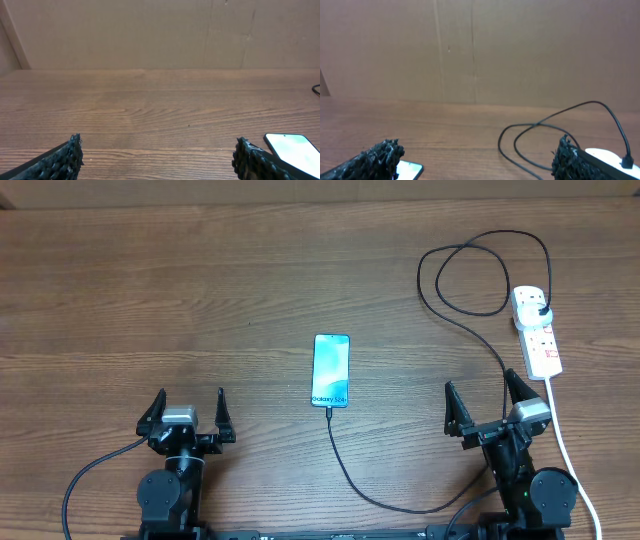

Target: Plug charger to phone and switch on socket

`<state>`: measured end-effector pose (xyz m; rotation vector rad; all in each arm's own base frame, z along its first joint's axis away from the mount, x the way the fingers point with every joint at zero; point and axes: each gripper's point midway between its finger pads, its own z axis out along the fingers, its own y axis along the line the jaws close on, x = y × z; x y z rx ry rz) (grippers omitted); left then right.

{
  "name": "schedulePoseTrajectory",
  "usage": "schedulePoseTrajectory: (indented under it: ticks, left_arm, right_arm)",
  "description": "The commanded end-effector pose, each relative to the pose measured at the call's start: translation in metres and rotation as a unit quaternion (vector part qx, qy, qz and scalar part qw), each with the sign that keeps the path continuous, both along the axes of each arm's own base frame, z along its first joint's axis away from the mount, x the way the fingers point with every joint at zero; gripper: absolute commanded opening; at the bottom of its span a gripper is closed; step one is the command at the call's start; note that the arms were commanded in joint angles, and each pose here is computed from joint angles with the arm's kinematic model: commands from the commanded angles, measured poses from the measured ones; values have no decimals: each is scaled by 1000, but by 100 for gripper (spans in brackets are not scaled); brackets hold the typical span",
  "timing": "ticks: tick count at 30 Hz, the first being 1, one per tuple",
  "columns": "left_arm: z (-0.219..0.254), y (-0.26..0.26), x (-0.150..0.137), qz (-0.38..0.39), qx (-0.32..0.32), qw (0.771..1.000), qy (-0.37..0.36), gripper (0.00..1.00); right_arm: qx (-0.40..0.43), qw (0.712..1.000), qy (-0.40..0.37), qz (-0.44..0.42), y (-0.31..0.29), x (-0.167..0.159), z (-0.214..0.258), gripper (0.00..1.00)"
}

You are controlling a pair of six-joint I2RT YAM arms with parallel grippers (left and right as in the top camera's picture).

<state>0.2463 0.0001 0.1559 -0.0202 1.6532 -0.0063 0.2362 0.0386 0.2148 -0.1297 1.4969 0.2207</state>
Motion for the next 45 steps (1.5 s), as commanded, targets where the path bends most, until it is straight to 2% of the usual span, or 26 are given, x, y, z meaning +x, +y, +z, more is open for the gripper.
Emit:
schedulePoseTrajectory:
  ticks: [1, 13, 16, 40, 45]
  left_arm:
    - [0, 0, 0, -2, 9, 1000, -3, 99]
    - [0, 0, 0, -2, 9, 1000, -3, 100]
    - [0, 0, 0, -2, 9, 1000, -3, 100]
    - [0, 0, 0, -2, 9, 1000, -3, 100]
    - [0, 0, 0, -2, 9, 1000, -3, 100]
  right_arm:
    - [2, 1000, -1, -5, -2, 3, -9, 100]
    - [1, 1000, 16, -5, -2, 6, -29, 100]
    - [1, 999, 44, -5, -2, 7, -43, 100]
    - [1, 999, 43, -5, -2, 7, -42, 100]
    - [2, 999, 41, -31, -14, 8, -41, 100]
